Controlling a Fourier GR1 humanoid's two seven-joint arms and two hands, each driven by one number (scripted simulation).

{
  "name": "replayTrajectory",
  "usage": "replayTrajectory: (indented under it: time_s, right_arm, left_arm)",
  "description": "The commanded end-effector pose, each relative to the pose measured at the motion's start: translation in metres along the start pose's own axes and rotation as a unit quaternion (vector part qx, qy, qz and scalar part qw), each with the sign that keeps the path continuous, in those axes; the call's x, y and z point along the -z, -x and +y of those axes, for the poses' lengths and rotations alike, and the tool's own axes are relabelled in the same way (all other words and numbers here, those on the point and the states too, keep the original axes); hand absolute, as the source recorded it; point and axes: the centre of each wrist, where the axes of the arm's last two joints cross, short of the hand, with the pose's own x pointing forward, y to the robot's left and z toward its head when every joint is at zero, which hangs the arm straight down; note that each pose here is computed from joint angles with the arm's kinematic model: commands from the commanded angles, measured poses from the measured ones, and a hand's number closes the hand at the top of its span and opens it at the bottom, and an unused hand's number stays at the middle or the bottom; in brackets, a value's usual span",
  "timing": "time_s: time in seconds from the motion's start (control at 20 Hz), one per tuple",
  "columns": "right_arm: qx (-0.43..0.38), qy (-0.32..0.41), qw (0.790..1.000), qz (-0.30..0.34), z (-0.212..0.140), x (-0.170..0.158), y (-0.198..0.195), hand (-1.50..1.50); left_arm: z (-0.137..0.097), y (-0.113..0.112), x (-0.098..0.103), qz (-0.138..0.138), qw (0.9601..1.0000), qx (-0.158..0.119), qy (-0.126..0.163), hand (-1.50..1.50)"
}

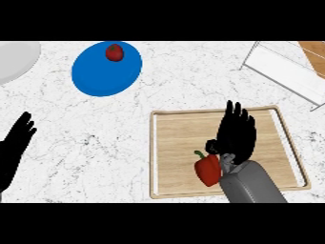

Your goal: Pick the croissant from the tray and place it in the tiered shelf

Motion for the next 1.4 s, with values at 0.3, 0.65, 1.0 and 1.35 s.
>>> replayTrajectory:
  time_s: [0.3, 0.65, 1.0, 1.35]
  right_arm:
    - [-0.090, -0.042, 0.992, 0.078, -0.040, -0.008, -0.012, -1.50]
    - [-0.097, -0.052, 0.989, 0.101, -0.032, 0.007, 0.016, -1.50]
    - [-0.092, -0.046, 0.991, 0.090, -0.039, 0.021, 0.027, -1.50]
    - [-0.092, -0.063, 0.990, 0.089, -0.011, 0.027, 0.027, -1.50]
  left_arm:
    - [-0.002, -0.007, 0.013, -0.010, 0.9999, -0.003, -0.002, 0.00]
    - [-0.008, -0.016, 0.006, -0.014, 0.9998, -0.010, -0.001, 0.00]
    - [0.001, -0.007, -0.001, -0.009, 0.9999, -0.003, 0.007, 0.00]
    - [-0.001, 0.001, 0.004, -0.008, 0.9998, -0.014, 0.012, 0.00]
